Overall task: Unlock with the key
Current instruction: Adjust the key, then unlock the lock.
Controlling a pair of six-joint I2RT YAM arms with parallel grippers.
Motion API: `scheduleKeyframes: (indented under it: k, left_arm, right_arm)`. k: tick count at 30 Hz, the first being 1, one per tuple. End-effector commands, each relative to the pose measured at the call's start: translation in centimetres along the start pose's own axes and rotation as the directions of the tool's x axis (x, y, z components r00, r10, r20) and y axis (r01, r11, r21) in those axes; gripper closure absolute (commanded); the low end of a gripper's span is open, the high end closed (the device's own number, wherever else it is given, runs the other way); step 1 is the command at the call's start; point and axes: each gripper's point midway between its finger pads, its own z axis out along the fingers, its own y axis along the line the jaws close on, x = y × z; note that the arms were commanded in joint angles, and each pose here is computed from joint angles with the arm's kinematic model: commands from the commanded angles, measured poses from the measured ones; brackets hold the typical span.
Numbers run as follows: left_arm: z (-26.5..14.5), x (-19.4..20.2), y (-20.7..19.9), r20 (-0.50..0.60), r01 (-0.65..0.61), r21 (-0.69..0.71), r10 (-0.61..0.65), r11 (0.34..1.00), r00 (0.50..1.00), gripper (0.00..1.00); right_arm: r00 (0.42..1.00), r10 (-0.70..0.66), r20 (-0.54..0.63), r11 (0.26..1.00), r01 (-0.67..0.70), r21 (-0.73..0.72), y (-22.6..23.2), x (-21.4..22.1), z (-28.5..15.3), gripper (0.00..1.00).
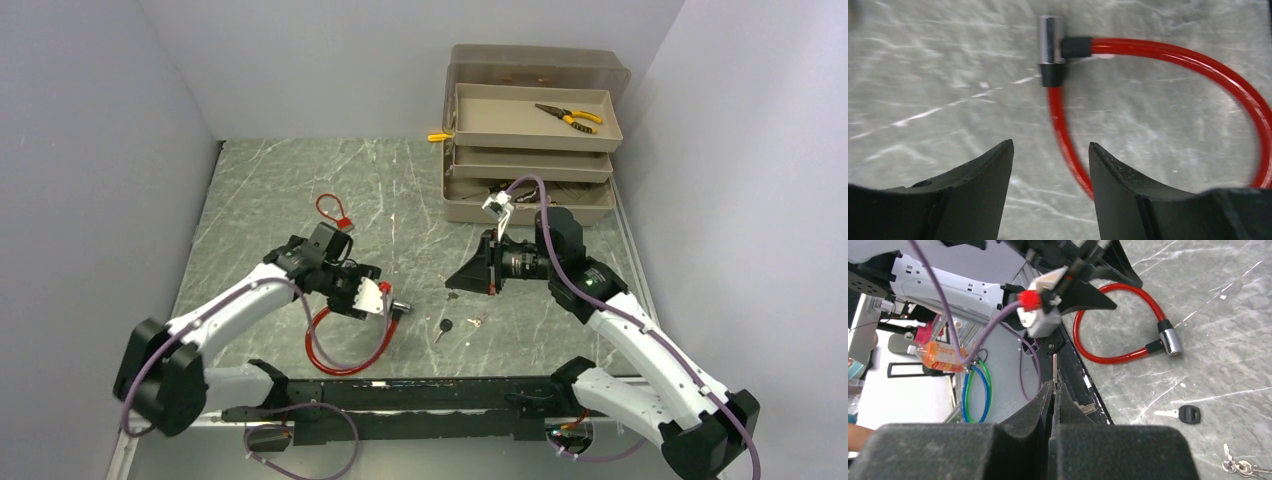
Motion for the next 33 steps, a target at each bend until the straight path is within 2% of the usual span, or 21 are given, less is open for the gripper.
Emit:
scheduleKeyframes:
  k: [1, 3, 7, 15, 17, 24, 28, 29, 31, 33]
  left_arm:
    - [1.6, -0.7, -1.6, 0.085, 0.101, 0.173, -0.118, 0.980, 0.989, 0.37]
    - [2.4, -0.6, -1.6, 0.083, 0.119, 0.244, -0.143, 0.962, 0.986, 0.39]
    - [4.1, 0.1, -1.2, 0.066, 0.139, 0.288, -0.165, 0.948, 0.984, 0.41]
    - [6.7, 1.1, -1.6, 0.030, 0.121, 0.279, -0.135, 0.953, 0.990, 0.44]
    - [7.5, 1.5, -1.1, 0.008, 0.133, 0.245, -0.140, 0.960, 0.990, 0.45]
    - [8.7, 2.9, -1.1, -0.077, 0.167, 0.263, -0.151, 0.950, 0.985, 0.49]
    - [9.7, 3.6, -1.5, -0.136, 0.161, 0.244, -0.131, 0.956, 0.982, 0.61]
    - [9.8, 3.7, -1.5, -0.144, 0.154, 0.235, -0.122, 0.960, 0.982, 0.67]
    - [9.8, 3.7, -1.2, -0.145, 0.135, 0.201, -0.106, 0.970, 0.984, 0.87]
    - [9.4, 3.6, -0.5, -0.141, 0.110, 0.159, -0.087, 0.981, 0.986, 1.00]
  right_arm:
    - [0.997, -0.047, 0.058, 0.998, 0.045, 0.041, 0.5, -1.0, -1.1, 1.00]
    - [0.996, -0.054, 0.067, 0.998, 0.051, 0.047, 0.8, -1.3, -1.4, 1.00]
    - [0.994, -0.065, 0.082, 0.997, 0.061, 0.051, 1.4, -1.8, -1.9, 1.00]
    - [0.990, -0.098, 0.097, 0.993, 0.092, 0.071, 2.2, -2.9, -2.6, 1.00]
    - [0.990, -0.109, 0.093, 0.992, 0.102, 0.078, 2.4, -3.1, -2.8, 1.00]
    - [0.986, -0.134, 0.102, 0.988, 0.125, 0.090, 3.1, -4.1, -3.3, 1.00]
    - [0.985, -0.139, 0.102, 0.987, 0.129, 0.097, 3.1, -4.4, -3.4, 1.00]
    - [0.985, -0.140, 0.101, 0.987, 0.130, 0.098, 3.1, -4.5, -3.4, 1.00]
    - [0.985, -0.143, 0.098, 0.986, 0.134, 0.100, 3.1, -4.6, -3.4, 1.00]
    - [0.984, -0.148, 0.097, 0.985, 0.138, 0.104, 3.2, -4.7, -3.5, 1.00]
